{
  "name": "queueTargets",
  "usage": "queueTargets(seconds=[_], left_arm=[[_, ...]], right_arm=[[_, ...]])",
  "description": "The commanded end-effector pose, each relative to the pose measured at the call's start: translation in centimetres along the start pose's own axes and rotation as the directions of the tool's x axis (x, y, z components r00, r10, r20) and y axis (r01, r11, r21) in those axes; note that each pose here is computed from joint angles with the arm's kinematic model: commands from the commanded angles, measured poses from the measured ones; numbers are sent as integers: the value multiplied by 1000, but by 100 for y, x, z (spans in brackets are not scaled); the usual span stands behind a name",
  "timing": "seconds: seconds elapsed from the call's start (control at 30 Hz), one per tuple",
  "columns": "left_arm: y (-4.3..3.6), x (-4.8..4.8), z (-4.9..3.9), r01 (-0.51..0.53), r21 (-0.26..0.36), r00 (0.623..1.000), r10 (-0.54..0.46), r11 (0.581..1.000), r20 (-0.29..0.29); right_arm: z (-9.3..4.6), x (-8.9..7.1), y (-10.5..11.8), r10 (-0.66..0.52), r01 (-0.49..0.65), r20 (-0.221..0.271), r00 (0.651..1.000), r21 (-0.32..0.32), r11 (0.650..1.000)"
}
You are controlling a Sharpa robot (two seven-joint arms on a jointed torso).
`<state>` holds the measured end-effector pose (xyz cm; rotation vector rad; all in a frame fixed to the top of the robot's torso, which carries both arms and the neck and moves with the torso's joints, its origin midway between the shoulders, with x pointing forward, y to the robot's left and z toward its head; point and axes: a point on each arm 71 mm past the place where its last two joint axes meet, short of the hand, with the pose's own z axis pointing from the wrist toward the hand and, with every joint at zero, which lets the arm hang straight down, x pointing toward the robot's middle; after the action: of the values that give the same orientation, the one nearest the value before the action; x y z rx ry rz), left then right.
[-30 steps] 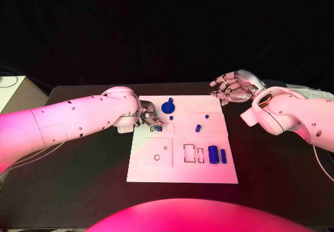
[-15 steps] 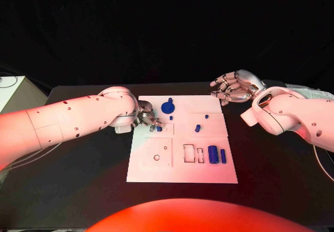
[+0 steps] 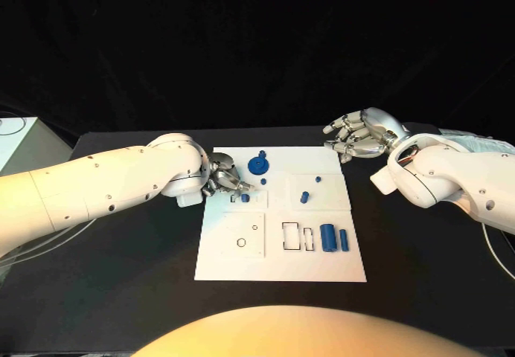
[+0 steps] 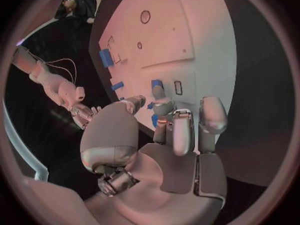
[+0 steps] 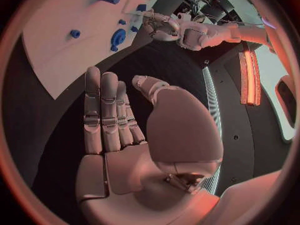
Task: Assemble the parts on the task board
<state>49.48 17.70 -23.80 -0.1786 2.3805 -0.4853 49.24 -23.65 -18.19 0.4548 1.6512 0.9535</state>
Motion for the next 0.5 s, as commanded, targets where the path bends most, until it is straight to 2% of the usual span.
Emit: queueTargets(seconds=[0.03,0.3,0.5], left_arm=[[-42,-3,-5,66,55,998,-66,996,5],[-10,-10,-15,76,54,997,-76,996,5],[63,-19,-46,82,51,997,-83,995,2]], right_arm=[[-1,9,4,-10,10,-7,1000,-13,1000],[-3,12,-3,-9,9,-8,1000,-11,1000],[-10,7,-11,-9,9,-7,1000,-9,1000]])
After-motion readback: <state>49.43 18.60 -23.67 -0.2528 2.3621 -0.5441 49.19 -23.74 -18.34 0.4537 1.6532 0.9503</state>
